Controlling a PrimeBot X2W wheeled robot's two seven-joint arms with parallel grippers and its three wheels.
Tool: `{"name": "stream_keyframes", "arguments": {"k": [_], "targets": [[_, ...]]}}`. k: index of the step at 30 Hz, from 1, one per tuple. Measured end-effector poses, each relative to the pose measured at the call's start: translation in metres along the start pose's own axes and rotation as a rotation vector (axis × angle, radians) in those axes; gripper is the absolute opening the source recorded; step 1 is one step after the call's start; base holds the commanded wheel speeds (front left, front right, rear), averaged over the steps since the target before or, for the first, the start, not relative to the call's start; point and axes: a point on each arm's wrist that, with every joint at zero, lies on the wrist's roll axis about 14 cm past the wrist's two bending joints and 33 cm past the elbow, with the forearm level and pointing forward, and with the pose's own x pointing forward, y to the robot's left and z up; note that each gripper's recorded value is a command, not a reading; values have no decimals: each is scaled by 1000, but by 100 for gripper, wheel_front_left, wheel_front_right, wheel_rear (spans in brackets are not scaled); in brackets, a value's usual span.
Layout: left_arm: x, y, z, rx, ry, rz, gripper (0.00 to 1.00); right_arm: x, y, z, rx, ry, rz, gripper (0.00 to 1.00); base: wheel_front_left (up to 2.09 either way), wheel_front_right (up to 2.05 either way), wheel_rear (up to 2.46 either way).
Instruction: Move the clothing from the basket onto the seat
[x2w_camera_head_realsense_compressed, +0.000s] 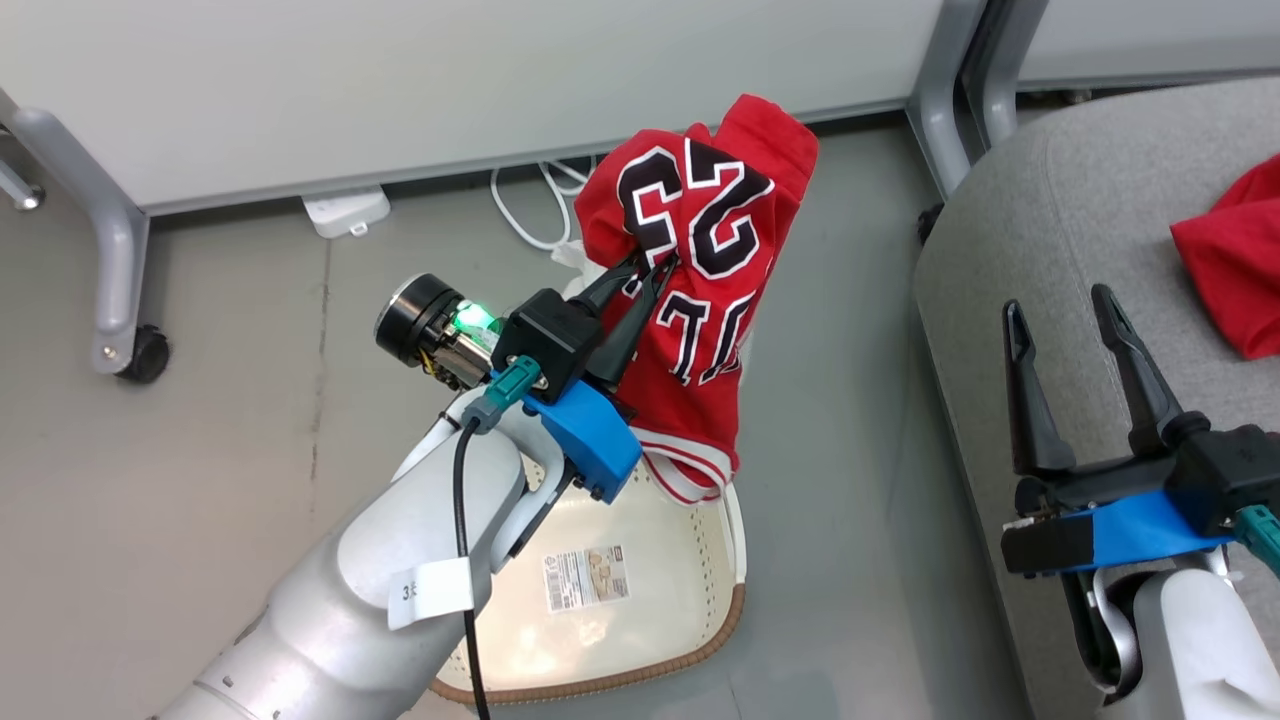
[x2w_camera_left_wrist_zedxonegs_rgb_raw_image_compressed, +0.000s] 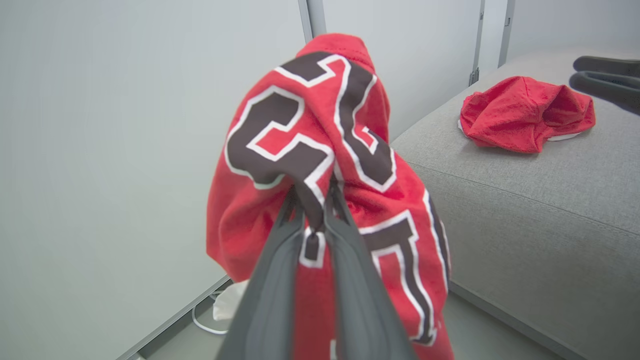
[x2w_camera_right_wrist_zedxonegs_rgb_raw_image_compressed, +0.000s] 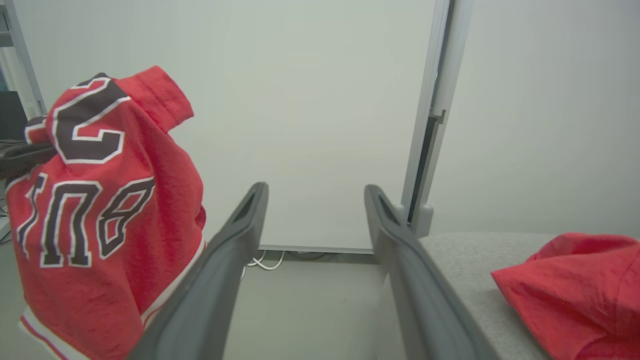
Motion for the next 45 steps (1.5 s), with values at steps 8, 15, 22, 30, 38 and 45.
{"name": "stream_keyframes", "arguments": {"k": [8, 15, 22, 30, 38, 45], "targets": [[-9, -5, 40, 38, -79, 7, 0, -14, 12, 11, 18, -14, 21, 100, 0, 0, 0], [-17, -8, 59, 66, -110, 11, 0, -24, 18, 17, 29, -22, 31, 100, 0, 0, 0], [-20, -10, 64, 73, -117, 10, 0, -27, 23, 18, 35, -24, 41, 100, 0, 0, 0], [-20, -11, 64, 74, -117, 8, 0, -26, 31, 17, 40, -20, 65, 100, 0, 0, 0], [-19, -10, 61, 71, -114, 7, 0, -27, 61, 8, 45, 9, 162, 100, 0, 0, 0], [-18, -6, 56, 64, -105, 13, 0, -21, 104, 2, 30, 26, 320, 100, 0, 0, 0]]}}
